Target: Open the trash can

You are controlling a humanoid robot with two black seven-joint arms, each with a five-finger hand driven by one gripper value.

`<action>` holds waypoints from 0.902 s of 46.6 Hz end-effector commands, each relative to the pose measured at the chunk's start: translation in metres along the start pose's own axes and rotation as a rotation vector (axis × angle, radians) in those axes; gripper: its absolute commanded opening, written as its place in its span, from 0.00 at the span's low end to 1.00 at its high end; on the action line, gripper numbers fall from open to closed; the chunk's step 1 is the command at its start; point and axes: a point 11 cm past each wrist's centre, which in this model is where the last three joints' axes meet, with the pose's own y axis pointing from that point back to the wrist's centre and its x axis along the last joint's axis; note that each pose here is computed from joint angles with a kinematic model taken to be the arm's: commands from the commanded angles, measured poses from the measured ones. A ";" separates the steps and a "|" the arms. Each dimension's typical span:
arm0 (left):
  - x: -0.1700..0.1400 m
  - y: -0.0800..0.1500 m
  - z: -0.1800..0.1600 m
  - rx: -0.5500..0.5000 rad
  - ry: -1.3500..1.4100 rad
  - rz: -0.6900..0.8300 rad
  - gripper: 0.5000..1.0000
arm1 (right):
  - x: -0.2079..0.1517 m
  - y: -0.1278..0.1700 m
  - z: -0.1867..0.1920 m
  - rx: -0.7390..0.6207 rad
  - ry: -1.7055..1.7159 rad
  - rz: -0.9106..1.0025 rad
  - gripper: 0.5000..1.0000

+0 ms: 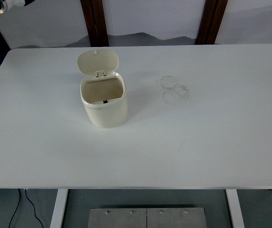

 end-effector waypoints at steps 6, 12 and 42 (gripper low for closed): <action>0.023 0.010 -0.016 -0.032 0.128 0.046 1.00 | 0.000 0.000 0.000 0.000 0.000 0.000 0.99; 0.046 0.021 -0.032 -0.046 0.202 0.098 1.00 | 0.000 0.000 0.000 0.000 0.000 0.000 0.99; 0.103 0.053 -0.079 -0.097 0.363 0.259 1.00 | 0.000 0.000 0.000 0.000 0.000 0.000 0.99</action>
